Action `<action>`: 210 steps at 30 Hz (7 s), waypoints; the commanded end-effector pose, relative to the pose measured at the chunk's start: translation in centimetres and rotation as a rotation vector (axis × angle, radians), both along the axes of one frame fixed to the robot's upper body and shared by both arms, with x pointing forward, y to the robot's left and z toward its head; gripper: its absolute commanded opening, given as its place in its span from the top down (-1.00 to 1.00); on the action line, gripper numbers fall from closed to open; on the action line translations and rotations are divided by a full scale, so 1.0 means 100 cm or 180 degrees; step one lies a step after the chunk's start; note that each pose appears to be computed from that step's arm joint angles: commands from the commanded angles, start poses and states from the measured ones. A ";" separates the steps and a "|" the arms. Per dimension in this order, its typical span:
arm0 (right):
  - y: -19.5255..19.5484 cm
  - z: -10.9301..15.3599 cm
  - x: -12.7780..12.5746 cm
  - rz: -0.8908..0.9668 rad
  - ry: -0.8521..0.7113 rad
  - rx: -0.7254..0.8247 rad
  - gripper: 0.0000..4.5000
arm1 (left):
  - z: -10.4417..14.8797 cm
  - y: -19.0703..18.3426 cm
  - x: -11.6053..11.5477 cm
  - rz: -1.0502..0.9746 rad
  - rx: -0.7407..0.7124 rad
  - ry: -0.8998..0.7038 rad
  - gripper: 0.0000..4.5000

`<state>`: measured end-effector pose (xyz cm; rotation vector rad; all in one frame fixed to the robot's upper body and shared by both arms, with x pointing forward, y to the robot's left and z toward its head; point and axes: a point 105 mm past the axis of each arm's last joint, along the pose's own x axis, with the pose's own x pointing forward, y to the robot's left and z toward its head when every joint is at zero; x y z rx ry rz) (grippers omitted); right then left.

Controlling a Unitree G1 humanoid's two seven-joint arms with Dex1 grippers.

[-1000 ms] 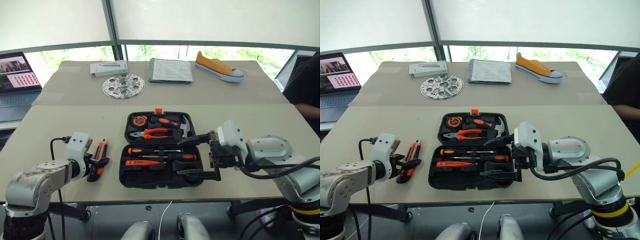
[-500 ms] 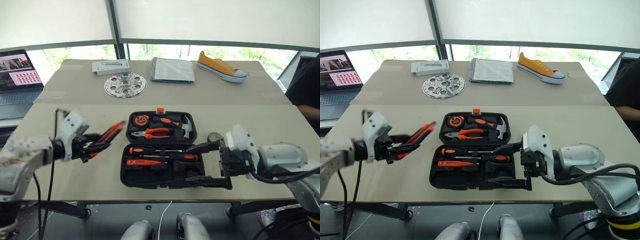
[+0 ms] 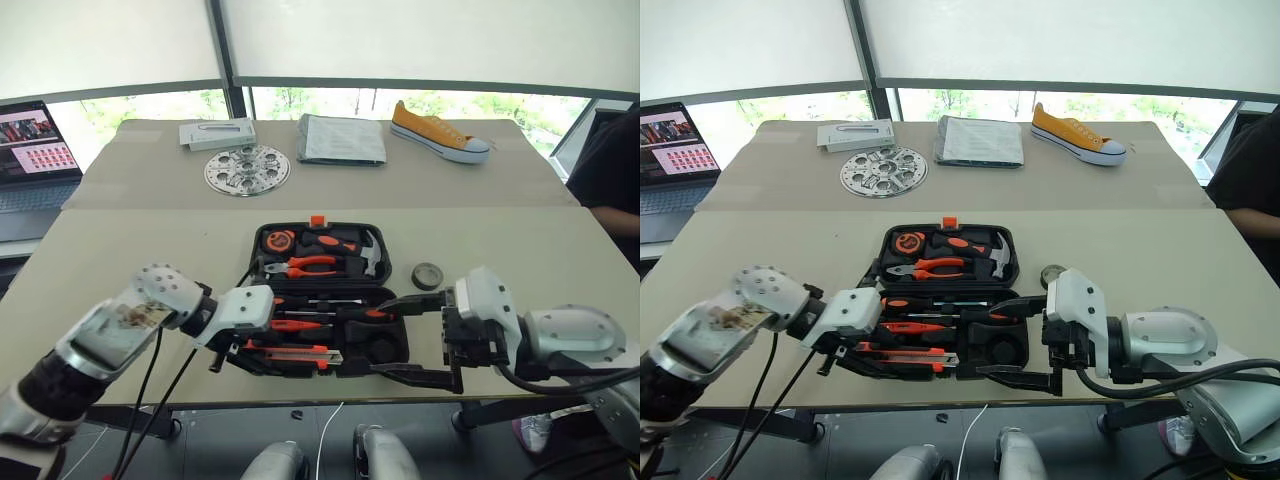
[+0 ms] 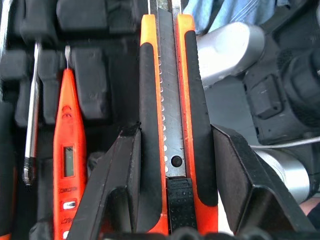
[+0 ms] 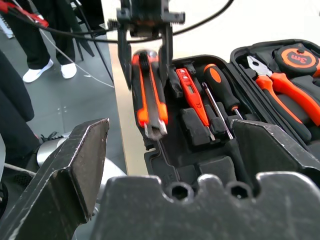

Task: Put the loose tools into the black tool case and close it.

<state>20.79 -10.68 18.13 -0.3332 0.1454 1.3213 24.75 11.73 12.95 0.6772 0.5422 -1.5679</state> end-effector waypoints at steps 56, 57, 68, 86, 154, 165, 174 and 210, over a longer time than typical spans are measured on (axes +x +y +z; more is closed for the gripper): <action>-0.007 0.003 -0.004 -0.0258 -0.0077 0.0010 -1.00 | -0.023 -0.007 0.016 -0.0380 0.0125 -0.0274 0.99; -0.008 0.003 -0.003 -0.0281 -0.0074 0.0003 -1.00 | -0.017 -0.005 0.016 -0.0337 0.0064 -0.0248 0.99; -0.096 -0.004 0.023 -0.1244 0.0134 -0.0312 -1.00 | 0.072 0.028 0.025 0.0431 -0.1309 -0.0180 0.03; -0.101 -0.052 0.137 -0.1402 -0.0080 -0.0894 -1.00 | 0.089 0.024 0.019 0.0507 -0.1518 -0.0398 -0.97; -0.086 -0.049 0.088 -0.0888 -0.0293 -0.0882 1.00 | -0.011 0.093 0.059 0.1483 -0.0783 -0.0717 0.99; -0.039 -0.050 0.085 -0.0221 -0.0686 -0.0800 1.00 | -0.020 0.053 0.044 0.1130 -0.1013 -0.0578 0.99; -0.036 -0.055 0.051 0.0014 -0.0538 -0.0864 1.00 | -0.018 0.056 0.026 0.1063 -0.0975 -0.0410 0.99; -0.041 -0.055 0.039 0.0085 -0.0499 -0.0920 1.00 | -0.017 0.063 0.010 0.1199 -0.0946 -0.0177 0.99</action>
